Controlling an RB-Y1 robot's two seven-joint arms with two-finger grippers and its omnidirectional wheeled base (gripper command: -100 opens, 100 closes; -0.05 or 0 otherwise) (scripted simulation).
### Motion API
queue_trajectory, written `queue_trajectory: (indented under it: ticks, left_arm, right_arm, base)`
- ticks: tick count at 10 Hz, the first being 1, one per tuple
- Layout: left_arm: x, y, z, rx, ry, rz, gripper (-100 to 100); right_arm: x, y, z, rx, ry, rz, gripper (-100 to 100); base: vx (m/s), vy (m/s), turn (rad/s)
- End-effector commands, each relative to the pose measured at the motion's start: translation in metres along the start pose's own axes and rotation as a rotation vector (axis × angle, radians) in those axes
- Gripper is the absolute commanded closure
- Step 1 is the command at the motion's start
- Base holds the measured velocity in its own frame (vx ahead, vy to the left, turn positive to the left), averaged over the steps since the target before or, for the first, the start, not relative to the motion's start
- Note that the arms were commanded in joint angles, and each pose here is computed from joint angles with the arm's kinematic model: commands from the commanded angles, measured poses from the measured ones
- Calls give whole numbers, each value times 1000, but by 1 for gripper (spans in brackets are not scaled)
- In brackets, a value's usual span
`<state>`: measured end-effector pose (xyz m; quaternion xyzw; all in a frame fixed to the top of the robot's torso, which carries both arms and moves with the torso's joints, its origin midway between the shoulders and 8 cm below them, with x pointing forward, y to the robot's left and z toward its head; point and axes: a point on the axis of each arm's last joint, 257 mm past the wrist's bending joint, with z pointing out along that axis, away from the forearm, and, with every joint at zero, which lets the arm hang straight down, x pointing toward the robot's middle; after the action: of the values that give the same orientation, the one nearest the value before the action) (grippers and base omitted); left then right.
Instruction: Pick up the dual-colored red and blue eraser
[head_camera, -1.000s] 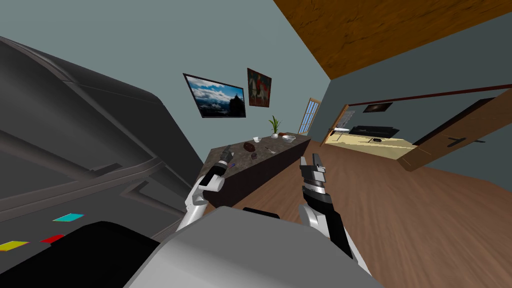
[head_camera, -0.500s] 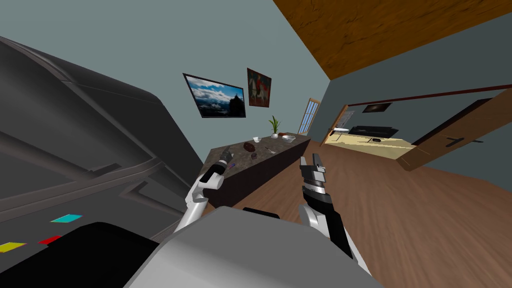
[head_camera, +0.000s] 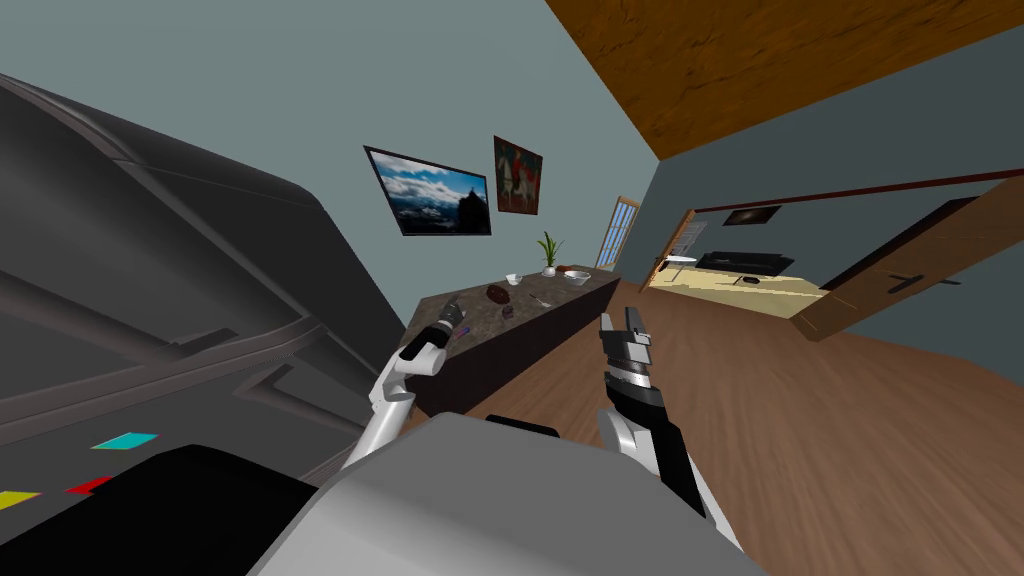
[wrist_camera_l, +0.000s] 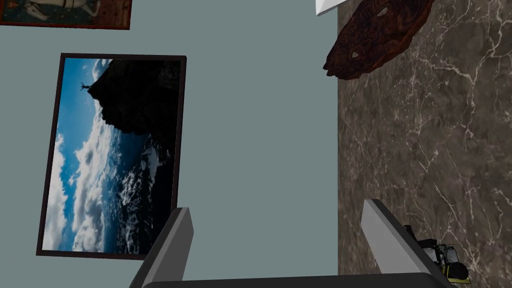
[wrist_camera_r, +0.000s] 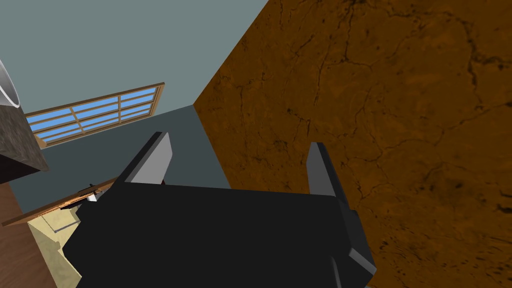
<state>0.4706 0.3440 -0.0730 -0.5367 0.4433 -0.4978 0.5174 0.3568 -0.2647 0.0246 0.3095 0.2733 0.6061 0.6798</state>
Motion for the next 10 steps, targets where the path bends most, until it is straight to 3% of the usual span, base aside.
queue_trajectory:
  ticks: [1, 10]
  left_arm:
    - [-12, 10, 2, -45, -20, -41, -100]
    - [-52, 70, -2, -290, -124, -163, -100]
  right_arm:
    - [0, 0, 0, 0, 0, 0, 0]
    - [0, 0, 0, 0, 0, 0, 0]
  base:
    - [12, -2, -21]
    - [18, -3, -18]
